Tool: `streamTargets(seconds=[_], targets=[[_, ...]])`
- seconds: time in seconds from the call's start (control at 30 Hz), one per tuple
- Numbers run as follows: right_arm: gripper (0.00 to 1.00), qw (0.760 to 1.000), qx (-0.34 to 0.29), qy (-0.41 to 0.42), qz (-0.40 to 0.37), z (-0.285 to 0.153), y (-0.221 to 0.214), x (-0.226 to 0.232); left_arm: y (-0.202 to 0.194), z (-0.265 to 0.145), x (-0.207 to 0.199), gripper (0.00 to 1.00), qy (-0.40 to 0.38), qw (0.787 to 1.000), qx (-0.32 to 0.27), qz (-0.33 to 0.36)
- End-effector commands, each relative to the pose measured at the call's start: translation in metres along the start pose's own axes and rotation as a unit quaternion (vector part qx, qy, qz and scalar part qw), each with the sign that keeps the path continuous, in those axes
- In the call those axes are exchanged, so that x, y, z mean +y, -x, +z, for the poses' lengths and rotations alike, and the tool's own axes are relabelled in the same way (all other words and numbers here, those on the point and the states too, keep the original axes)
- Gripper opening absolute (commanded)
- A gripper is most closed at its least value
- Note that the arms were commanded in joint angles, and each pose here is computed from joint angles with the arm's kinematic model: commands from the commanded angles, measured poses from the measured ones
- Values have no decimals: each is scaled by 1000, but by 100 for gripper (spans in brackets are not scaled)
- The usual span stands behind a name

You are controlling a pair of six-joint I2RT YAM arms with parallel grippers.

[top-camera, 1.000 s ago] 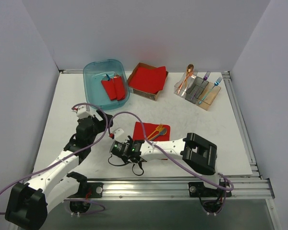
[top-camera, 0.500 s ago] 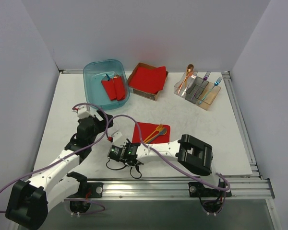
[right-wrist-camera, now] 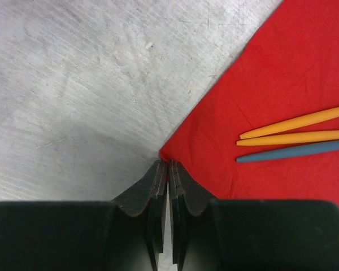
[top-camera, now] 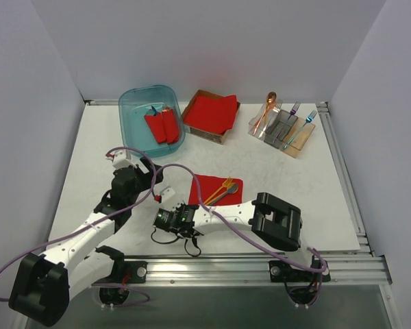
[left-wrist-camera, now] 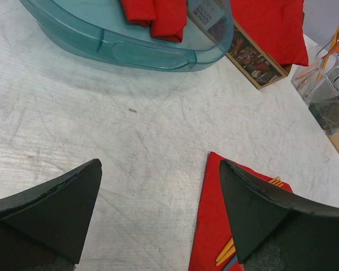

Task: Place the utensils on the paper napkin and roll it up
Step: Roll the napkin at the center of the board.

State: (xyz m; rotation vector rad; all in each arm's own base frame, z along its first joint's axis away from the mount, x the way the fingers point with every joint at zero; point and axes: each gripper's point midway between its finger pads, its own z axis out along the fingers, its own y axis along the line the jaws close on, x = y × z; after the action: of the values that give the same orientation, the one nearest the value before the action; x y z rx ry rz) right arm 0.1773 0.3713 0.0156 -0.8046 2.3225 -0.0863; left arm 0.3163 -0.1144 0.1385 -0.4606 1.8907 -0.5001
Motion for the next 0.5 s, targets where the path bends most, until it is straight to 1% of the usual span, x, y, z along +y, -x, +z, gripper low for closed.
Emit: streamTargets(seconds=[0.0,0.13,0.47], targets=[[6,999,-35,-9,23,-16,27,-12,20,4,-21,94,-31,999,-22,-6],[4,997,-55,15,50,-26,42,-19,17,6,-21,94,-31,999,-17,-5],[3,994,-56,26,88,-26,48,-50,13,8,-22,94,-37,999,-12,-2]])
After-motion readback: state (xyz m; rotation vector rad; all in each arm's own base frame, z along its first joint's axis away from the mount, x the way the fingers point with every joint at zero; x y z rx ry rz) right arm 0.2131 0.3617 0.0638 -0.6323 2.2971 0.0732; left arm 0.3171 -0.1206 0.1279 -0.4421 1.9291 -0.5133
